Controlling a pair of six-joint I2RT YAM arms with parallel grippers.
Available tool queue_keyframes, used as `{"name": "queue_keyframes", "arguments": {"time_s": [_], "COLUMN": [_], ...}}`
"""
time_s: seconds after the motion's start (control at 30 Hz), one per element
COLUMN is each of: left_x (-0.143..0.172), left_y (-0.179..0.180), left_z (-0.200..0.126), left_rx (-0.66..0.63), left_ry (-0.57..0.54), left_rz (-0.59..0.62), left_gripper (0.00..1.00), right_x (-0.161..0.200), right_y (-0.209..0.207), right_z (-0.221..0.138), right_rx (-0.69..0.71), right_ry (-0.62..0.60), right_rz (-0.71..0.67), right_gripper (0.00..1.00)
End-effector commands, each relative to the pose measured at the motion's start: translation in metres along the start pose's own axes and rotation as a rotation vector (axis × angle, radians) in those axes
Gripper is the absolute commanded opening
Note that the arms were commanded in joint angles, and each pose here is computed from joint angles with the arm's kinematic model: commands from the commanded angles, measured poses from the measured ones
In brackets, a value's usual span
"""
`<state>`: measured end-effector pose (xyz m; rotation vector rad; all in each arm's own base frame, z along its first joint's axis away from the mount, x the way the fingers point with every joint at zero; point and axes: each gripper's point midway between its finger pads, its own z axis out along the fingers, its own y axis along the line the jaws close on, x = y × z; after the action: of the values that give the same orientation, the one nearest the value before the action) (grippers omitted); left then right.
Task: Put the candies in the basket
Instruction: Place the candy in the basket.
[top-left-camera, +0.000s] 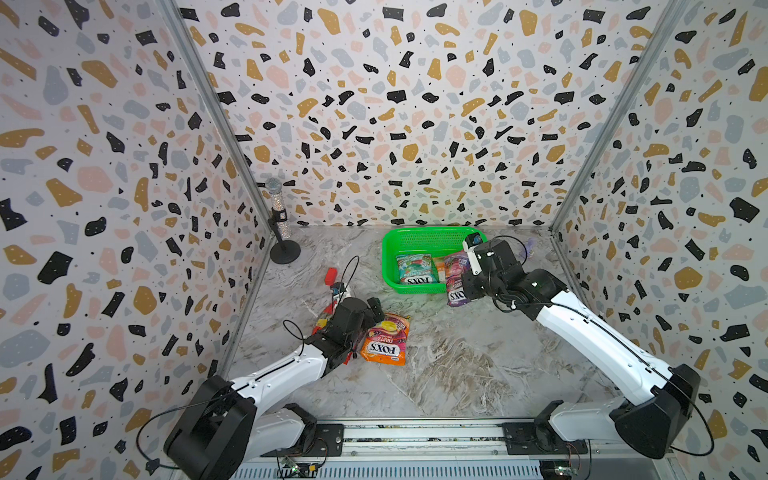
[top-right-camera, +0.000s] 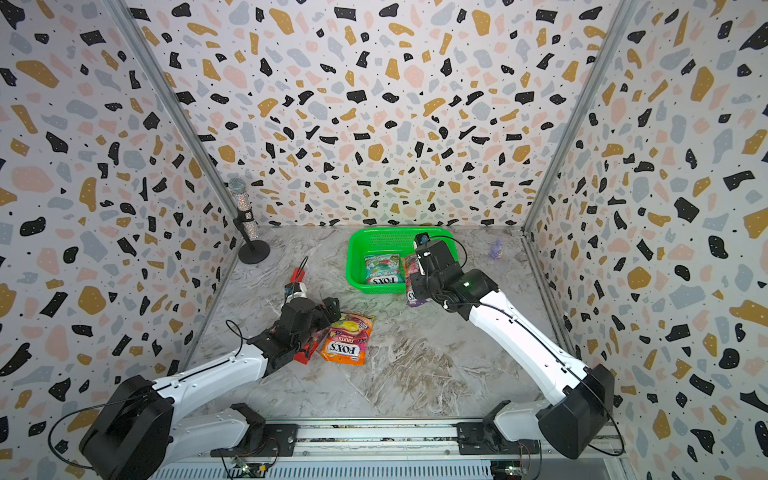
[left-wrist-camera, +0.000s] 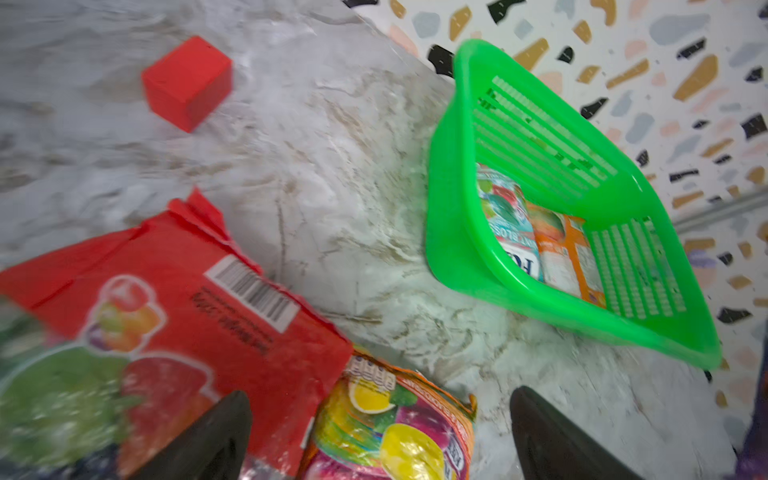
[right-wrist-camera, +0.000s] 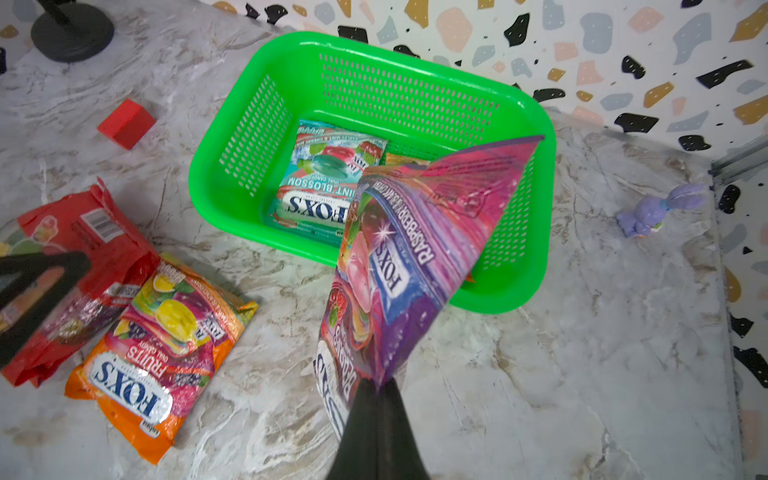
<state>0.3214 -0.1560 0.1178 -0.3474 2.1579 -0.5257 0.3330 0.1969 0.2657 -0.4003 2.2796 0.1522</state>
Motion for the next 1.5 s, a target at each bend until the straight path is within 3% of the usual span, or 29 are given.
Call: {"name": "queue_keyframes", "arguments": {"time_s": [0.0,0.1,0.2,0.5,0.63,0.87,1.4,1.47], "left_x": [-0.005,-0.001,-0.002,-0.028,-0.031,-0.032,-0.03,-0.029], "left_y": [-0.055,-0.07,-0.076,-0.032,-0.028,-0.027,-0.026,-0.025], "left_z": [0.0,0.0,-0.004,-0.012,-0.014,-0.015,-0.012,-0.012], "left_rx": [0.238,0.33,0.391,0.197,0.172,0.169,0.151,0.131], "left_ry": [0.035,0.04,-0.026,-0.235,-0.256,-0.251,-0.216,-0.191], "left_rz": [0.144,0.176,0.222,0.233,0.25,0.234,0.207,0.193], "left_gripper": [1.0,1.0,1.0,1.0,1.0,1.0,1.0,1.0], "right_x": [-0.035,-0.059,-0.079,-0.111,-0.099,-0.044,-0.014,-0.013], "right_y": [-0.007,-0.001,0.011,0.058,0.067,0.052,0.044,0.045], "right_z": [-0.002,0.013,0.036,0.114,0.147,0.197,0.217,0.215], "right_rx": [0.002,-0.03,-0.06,-0.2,-0.218,-0.17,-0.165,-0.169], "right_ry": [-0.054,-0.057,-0.036,0.072,0.134,0.296,0.38,0.388], "right_rz": [0.074,0.113,0.118,0.179,0.195,0.186,0.195,0.195], "right_gripper": [0.0,0.0,0.0,0.0,0.0,0.0,0.0,0.11]}}
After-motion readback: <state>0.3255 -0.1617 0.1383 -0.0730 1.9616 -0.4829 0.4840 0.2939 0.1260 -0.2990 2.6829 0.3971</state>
